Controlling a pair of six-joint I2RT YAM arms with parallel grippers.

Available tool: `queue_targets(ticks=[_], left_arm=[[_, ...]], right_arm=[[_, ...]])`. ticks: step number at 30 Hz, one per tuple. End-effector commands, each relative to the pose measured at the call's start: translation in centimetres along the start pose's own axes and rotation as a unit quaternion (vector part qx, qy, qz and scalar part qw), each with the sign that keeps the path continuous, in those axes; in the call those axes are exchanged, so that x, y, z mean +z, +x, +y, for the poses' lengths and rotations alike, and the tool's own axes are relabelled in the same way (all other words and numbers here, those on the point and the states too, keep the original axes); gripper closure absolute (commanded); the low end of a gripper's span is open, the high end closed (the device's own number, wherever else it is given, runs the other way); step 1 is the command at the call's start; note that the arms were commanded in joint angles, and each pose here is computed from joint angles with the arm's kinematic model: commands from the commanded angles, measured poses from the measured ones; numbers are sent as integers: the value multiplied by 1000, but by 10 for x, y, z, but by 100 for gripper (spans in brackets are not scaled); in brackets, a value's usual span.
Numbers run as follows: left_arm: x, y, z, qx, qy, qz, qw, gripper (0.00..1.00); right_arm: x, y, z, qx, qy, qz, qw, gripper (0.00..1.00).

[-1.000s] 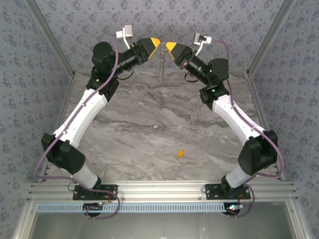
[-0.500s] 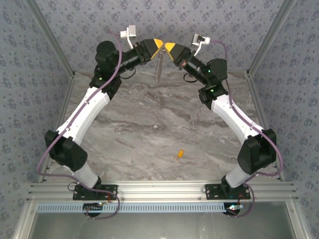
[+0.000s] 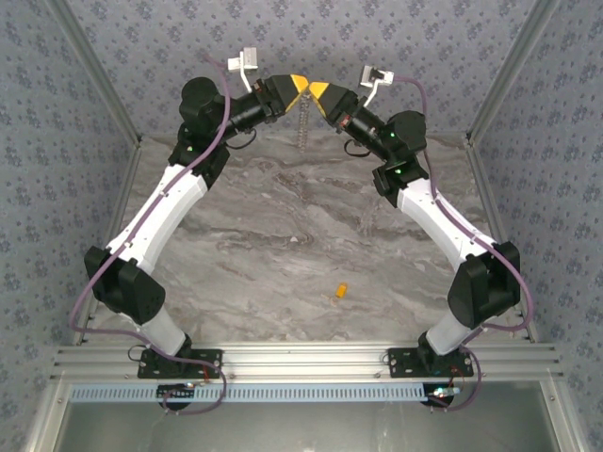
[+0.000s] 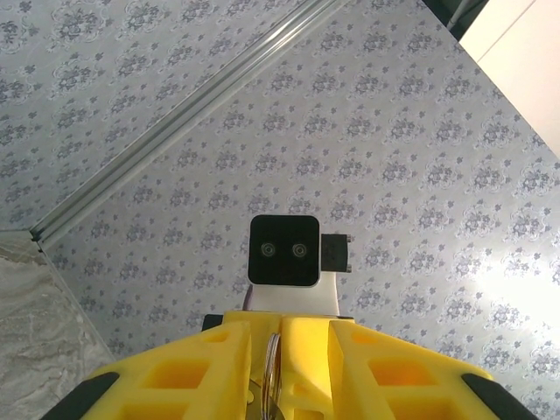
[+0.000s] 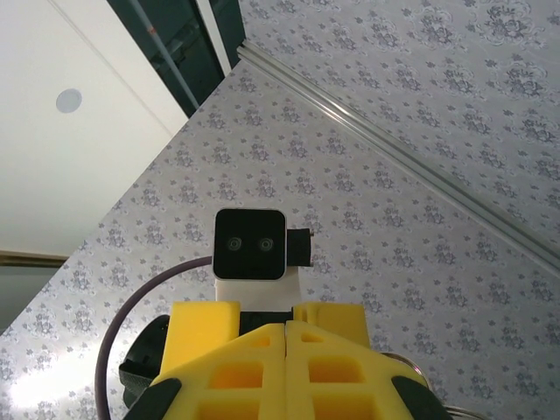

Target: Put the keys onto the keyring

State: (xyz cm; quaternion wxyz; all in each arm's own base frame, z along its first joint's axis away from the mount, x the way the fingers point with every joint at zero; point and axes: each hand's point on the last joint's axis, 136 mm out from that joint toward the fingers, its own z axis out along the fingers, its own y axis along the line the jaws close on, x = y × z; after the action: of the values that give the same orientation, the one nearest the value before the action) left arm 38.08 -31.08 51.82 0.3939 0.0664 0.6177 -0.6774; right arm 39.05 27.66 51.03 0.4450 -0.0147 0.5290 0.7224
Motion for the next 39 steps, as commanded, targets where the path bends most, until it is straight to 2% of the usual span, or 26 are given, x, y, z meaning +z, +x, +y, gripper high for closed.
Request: queue_targets(ticks=[1,17,20,23,24,27,29,33,39], left_arm=[[-5,0,-22,16,27,-3,1000,71],[-8,0,-21,21,25,-10,999,71],[-8,0,-22,22,27,-10,999,77],[-8,1,-21,24,26,-9,999,87],[-8,0,-22,27,27,-10,999,91],[-10,-2,-21,38,24,-8,999,100],[-11,-3,-22,49,22,-5,999,100],[-14,-3,-25,86,20,16,996,100],[-14,12,-33,160,19,94,983,100]], right_arm=[[3,-9,16,-16,-22,-17,999,100],[3,-7,12,-10,-20,-14,1000,100],[3,-6,13,-10,-20,-13,1000,100],[2,-7,13,-11,-21,-12,1000,100],[1,-8,13,-12,-19,-12,1000,97],[-10,-20,11,-18,-9,-24,1000,78],[-21,-31,9,-25,3,-37,999,70],[-44,-46,2,-34,31,-46,998,64],[-51,-41,-3,-27,45,-12,999,62]])
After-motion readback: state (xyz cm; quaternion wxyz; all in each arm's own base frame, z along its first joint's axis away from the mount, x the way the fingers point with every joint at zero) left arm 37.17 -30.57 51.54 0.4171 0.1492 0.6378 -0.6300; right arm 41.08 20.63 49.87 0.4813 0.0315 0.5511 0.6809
